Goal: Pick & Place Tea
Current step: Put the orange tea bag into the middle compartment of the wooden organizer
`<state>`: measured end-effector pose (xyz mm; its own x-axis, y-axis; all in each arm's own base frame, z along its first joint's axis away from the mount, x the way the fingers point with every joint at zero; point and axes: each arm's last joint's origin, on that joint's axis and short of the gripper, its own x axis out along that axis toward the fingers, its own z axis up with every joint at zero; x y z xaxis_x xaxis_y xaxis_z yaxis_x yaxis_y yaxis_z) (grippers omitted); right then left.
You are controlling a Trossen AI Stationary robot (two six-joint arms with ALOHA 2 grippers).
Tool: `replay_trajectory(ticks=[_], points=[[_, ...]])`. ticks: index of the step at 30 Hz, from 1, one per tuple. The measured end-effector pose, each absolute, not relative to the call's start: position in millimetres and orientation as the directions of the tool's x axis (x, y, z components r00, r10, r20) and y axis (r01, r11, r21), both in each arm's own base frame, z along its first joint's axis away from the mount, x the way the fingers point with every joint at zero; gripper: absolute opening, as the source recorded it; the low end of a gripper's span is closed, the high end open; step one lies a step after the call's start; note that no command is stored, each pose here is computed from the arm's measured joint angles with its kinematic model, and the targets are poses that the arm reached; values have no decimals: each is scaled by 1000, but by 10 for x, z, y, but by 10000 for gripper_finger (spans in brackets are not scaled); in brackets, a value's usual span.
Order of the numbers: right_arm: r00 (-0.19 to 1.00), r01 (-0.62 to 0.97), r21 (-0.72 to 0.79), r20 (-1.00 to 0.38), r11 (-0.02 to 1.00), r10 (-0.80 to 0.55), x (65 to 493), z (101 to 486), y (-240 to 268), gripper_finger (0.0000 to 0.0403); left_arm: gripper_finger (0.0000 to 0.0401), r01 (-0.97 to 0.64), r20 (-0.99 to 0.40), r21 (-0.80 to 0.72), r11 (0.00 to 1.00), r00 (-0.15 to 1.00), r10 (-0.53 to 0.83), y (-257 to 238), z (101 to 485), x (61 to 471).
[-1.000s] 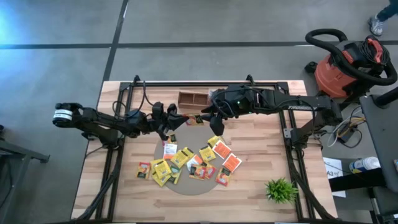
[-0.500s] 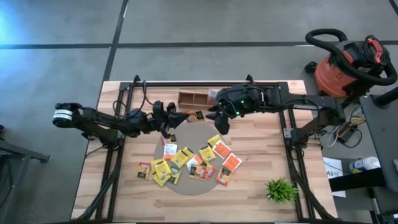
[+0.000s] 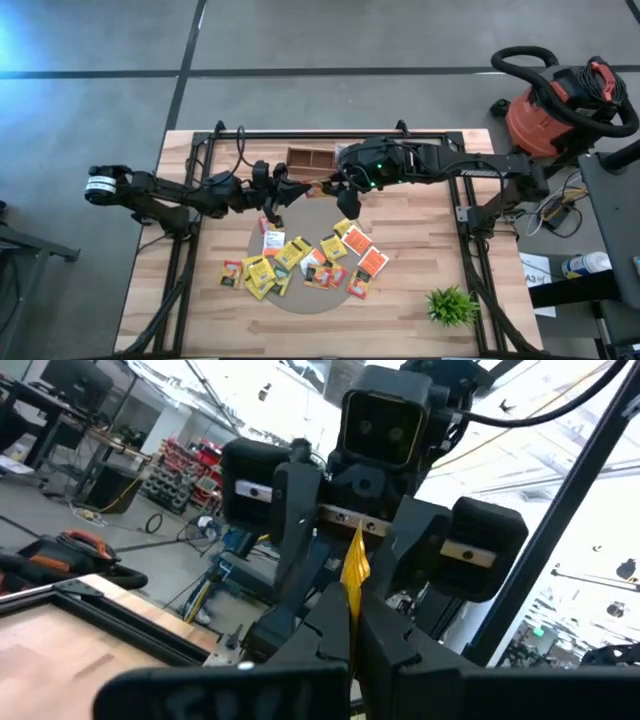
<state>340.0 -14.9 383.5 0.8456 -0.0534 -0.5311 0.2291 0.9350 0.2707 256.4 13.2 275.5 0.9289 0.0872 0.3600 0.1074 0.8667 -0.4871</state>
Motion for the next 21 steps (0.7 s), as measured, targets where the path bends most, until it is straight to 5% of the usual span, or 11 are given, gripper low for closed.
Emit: replay_trajectory(ticks=[13, 21], points=[[831, 231, 257, -553, 938, -53, 3381, 3817, -148, 19, 0, 25, 300, -485, 874, 944, 139, 159, 2684, 2575], [775, 288, 222, -625, 932, -90, 3323, 3744, -318, 8, 37, -135, 104, -520, 844, 970, 219, 181, 2494, 2610]])
